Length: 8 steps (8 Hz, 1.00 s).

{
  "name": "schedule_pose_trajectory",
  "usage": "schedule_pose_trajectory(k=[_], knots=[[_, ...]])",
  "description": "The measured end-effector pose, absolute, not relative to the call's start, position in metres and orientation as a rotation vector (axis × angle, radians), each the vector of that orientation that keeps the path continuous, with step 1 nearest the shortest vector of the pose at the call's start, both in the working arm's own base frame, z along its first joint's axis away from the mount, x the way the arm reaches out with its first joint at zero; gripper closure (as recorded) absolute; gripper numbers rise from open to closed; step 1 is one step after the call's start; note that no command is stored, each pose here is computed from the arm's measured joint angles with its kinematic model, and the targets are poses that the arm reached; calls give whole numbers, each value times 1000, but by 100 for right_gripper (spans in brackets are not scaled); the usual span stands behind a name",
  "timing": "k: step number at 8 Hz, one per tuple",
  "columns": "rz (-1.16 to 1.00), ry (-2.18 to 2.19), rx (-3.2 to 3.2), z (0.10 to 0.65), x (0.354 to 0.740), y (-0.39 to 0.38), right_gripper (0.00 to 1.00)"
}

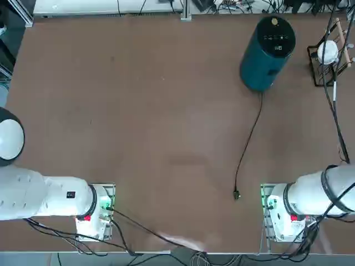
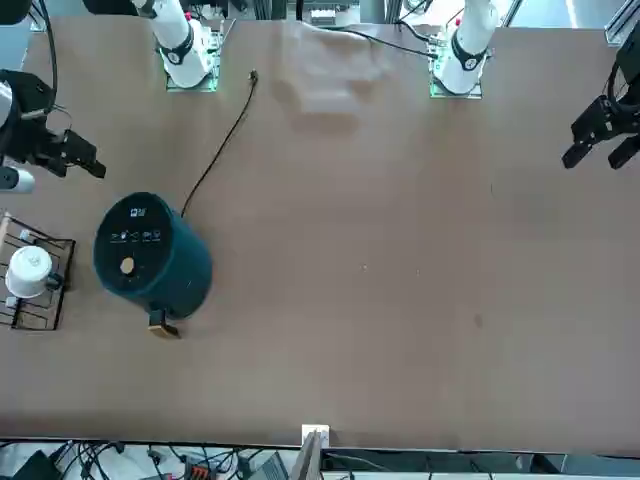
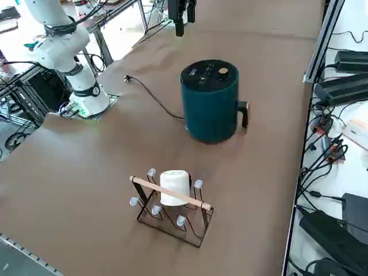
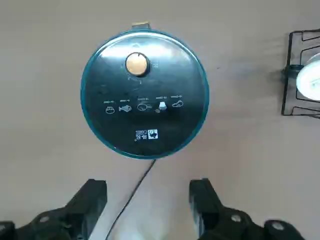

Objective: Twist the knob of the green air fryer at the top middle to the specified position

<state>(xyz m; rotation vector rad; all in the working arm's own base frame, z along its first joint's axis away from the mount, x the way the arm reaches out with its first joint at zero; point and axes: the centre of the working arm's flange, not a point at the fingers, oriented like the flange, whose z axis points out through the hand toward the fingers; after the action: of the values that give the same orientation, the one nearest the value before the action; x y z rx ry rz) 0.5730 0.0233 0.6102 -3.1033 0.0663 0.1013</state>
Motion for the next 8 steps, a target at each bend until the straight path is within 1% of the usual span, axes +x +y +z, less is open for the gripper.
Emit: schedule_pose_trajectory(k=[6, 8], knots=[[97, 67, -3103, 608, 575, 23, 0], [46, 63, -3101, 595, 591, 25, 0]])
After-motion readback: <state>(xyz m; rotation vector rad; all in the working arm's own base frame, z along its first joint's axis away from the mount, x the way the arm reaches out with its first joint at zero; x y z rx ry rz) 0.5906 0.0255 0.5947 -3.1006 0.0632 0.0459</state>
